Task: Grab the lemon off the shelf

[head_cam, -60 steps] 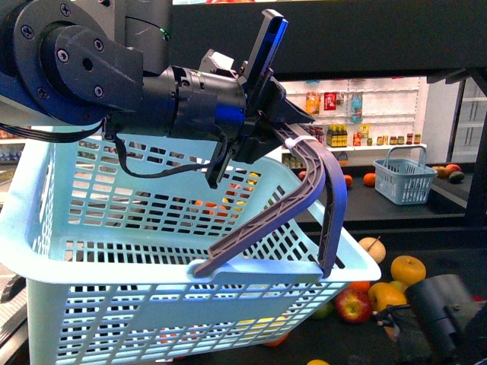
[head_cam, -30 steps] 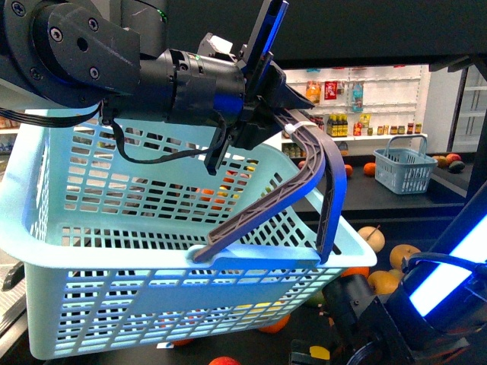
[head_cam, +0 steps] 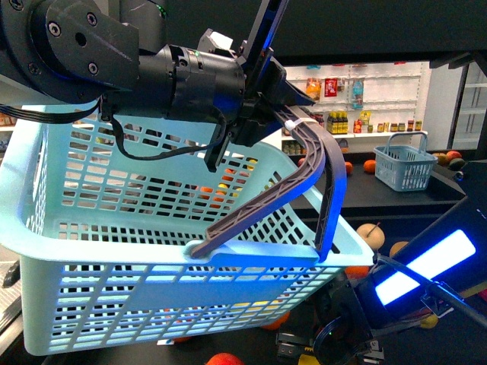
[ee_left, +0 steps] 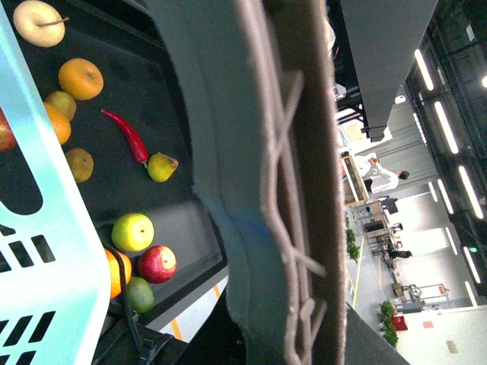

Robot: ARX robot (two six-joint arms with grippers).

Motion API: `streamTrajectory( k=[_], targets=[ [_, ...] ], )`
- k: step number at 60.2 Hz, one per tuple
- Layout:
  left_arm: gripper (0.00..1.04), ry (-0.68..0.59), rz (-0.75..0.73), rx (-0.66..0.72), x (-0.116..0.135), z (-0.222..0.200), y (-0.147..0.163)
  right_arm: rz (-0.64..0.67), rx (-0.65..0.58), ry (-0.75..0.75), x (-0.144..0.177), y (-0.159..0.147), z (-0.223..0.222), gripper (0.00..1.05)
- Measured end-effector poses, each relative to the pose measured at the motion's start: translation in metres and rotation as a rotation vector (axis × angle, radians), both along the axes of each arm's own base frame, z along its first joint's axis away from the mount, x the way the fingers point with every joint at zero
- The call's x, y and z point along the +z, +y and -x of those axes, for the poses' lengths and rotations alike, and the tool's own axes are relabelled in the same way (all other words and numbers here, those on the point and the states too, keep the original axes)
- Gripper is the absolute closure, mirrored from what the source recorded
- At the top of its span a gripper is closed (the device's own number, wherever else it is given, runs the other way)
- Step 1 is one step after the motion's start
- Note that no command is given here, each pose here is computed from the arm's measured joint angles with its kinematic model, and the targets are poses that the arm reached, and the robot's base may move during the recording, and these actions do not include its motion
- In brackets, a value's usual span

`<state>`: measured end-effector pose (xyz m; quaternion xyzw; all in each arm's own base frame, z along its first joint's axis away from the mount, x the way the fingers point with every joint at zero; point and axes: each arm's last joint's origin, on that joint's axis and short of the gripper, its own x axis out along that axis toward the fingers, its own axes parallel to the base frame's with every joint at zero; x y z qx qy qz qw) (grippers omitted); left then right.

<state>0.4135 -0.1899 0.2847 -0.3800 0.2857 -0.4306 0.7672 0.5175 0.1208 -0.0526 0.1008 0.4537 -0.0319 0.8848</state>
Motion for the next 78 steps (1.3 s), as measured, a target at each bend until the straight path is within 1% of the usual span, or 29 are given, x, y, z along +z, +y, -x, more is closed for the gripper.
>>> streamTrajectory(
  k=[24, 27, 32, 35, 41, 42, 51, 59, 71, 78],
  targets=[
    [0.97, 0.001, 0.000, 0.000, 0.000, 0.000, 0.000, 0.030, 0.020, 0.017, -0.015, 0.005, -0.002, 0.07],
    [0.97, 0.001, 0.000, 0.000, 0.000, 0.000, 0.000, 0.032, 0.022, 0.018, -0.016, 0.005, -0.002, 0.11],
    [0.97, 0.001, 0.001, 0.000, 0.000, 0.000, 0.000, 0.044, 0.028, 0.021, -0.016, 0.003, -0.002, 0.26],
    [0.97, 0.001, 0.000, 0.000, 0.000, 0.000, 0.000, 0.048, 0.034, 0.020, -0.016, 0.003, -0.002, 0.32],
    [0.97, 0.001, 0.001, 0.000, 0.000, 0.000, 0.000, 0.052, 0.034, 0.019, -0.016, 0.002, -0.003, 0.35],
    [0.97, 0.001, 0.000, 0.000, 0.000, 0.000, 0.000, 0.064, 0.039, 0.018, -0.016, -0.005, 0.003, 0.39],
    [0.97, 0.001, 0.001, 0.000, 0.000, 0.000, 0.000, 0.094, 0.051, 0.013, -0.011, -0.022, 0.014, 0.39],
    [0.97, 0.001, 0.001, 0.000, 0.000, 0.000, 0.000, 0.125, 0.059, -0.003, 0.008, -0.052, 0.027, 0.39],
    [0.97, 0.001, 0.000, 0.001, 0.000, 0.000, 0.000, 0.154, 0.014, -0.092, 0.058, -0.107, 0.035, 0.39],
    [0.97, 0.001, 0.000, 0.000, 0.000, 0.000, 0.000, 0.153, -0.021, -0.172, 0.100, -0.139, 0.037, 0.39]
  ],
)
